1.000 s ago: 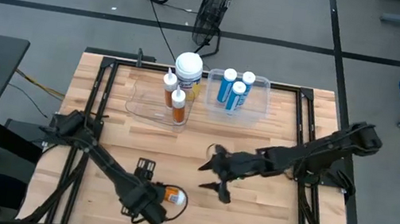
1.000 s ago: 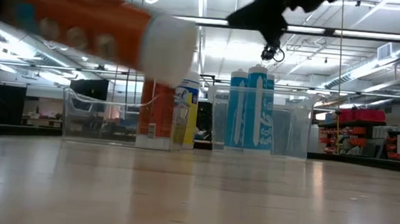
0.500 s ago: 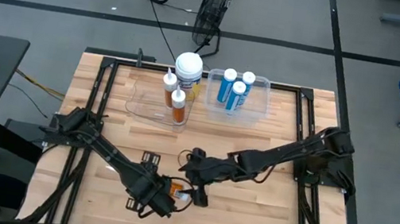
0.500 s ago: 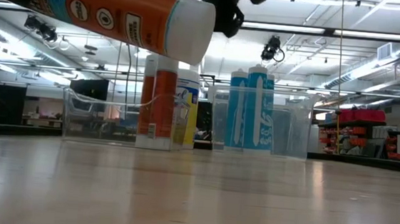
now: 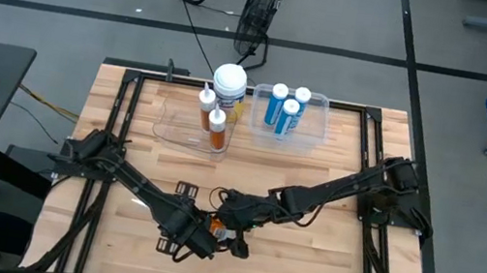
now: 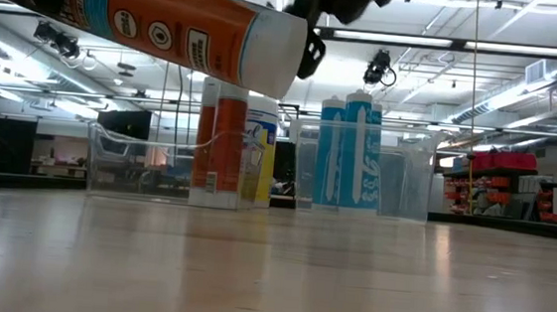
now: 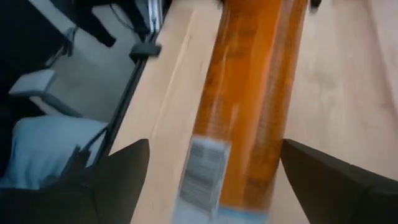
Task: Pick & place silicon tubes, Sealant and Lysol wipes
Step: Put the orange sealant into the left transparent bin
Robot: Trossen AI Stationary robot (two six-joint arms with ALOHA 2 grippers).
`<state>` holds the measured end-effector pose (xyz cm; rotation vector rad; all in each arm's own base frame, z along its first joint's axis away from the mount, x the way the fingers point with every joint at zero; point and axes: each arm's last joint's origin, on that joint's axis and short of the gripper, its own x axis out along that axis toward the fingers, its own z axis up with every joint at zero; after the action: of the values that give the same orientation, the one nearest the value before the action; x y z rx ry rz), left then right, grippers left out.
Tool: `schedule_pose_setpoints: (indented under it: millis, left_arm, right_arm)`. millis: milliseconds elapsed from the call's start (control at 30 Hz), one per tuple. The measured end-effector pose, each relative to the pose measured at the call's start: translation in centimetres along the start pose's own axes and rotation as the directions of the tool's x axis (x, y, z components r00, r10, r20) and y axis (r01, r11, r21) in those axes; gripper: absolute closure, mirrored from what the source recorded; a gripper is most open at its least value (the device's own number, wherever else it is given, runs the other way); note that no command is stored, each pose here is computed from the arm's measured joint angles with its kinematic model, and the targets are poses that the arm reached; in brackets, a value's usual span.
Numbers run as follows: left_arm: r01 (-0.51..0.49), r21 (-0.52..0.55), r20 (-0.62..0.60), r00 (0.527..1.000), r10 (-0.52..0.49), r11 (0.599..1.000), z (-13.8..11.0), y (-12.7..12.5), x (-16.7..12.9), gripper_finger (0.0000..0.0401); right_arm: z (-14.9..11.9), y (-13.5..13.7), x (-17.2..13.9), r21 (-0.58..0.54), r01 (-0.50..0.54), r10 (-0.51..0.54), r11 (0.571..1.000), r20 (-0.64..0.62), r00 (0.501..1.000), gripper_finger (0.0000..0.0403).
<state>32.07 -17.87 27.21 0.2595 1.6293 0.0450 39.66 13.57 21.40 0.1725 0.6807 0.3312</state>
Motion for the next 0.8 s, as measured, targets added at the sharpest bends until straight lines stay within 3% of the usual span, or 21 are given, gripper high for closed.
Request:
schedule_pose_setpoints:
  millis: [333,567,800]
  left_arm:
    - [0.027,-0.008,0.042,0.999,-0.026,1.000,0.4,0.7,-1.2,0.0185]
    - [0.042,-0.036,0.092,0.995,-0.038,0.998,0.6,1.1,-2.6,0.0186]
    - [0.026,-0.041,0.106,0.994,-0.021,0.999,0.7,1.1,-2.8,0.0166]
  right_arm:
    - [-0.1,-0.2,0.5,0.005,-0.030,0.030,1.000,0.012,0.999,0.0095]
    - [-0.2,-0.4,0.6,0.042,-0.002,0.002,0.999,0.002,1.000,0.0191]
    - [-0.3,-0.4,0.6,0.017,0.016,-0.016,1.000,0.006,1.000,0.0194]
